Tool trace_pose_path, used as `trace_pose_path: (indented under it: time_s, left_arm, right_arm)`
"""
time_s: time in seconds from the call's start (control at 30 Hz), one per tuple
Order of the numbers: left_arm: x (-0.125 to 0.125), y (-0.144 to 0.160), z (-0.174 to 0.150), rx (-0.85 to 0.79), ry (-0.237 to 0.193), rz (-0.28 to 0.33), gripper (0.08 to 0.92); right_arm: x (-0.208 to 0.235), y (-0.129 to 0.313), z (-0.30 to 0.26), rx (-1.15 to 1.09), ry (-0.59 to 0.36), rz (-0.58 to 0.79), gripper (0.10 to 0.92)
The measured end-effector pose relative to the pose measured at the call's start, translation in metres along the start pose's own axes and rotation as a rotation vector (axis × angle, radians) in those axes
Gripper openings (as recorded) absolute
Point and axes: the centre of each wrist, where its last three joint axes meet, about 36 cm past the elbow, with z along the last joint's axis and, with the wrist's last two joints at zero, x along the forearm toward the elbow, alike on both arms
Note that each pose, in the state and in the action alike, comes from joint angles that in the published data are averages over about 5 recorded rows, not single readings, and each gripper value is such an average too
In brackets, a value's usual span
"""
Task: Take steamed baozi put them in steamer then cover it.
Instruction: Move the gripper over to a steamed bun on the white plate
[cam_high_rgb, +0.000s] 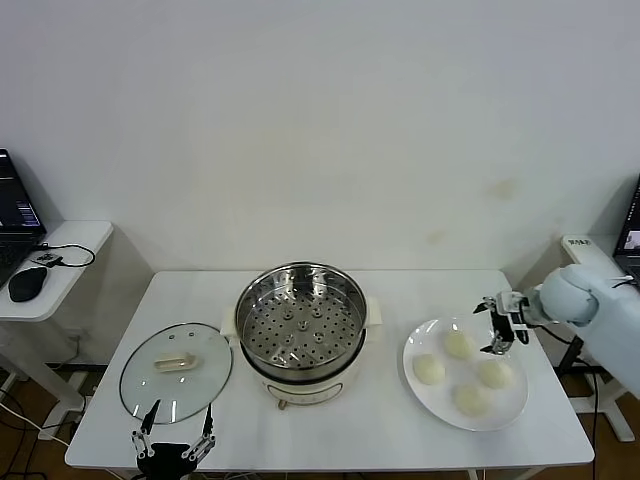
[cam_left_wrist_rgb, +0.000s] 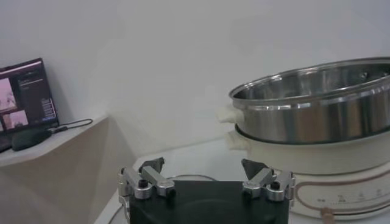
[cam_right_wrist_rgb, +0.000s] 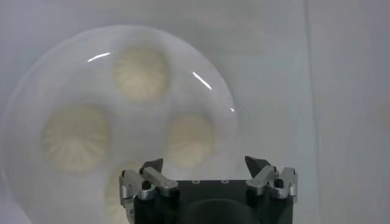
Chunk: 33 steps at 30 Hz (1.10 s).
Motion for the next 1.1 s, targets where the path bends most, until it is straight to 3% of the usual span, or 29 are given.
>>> trace_pose_path:
  time_s: [0.6,1.1]
  left_arm:
    - [-0.004,0.006,-0.001,-0.015,-0.015,-0.017,0.823]
    - [-0.005,0.008,0.002,-0.018,-0.011,-0.020,0.823]
  right_arm:
    - [-0.050,-0.015,-0.027,0.029,0.032,-0.040,0.816]
    - [-0.063,-0.014,-0.027,0.026,0.067,-0.060,0.719]
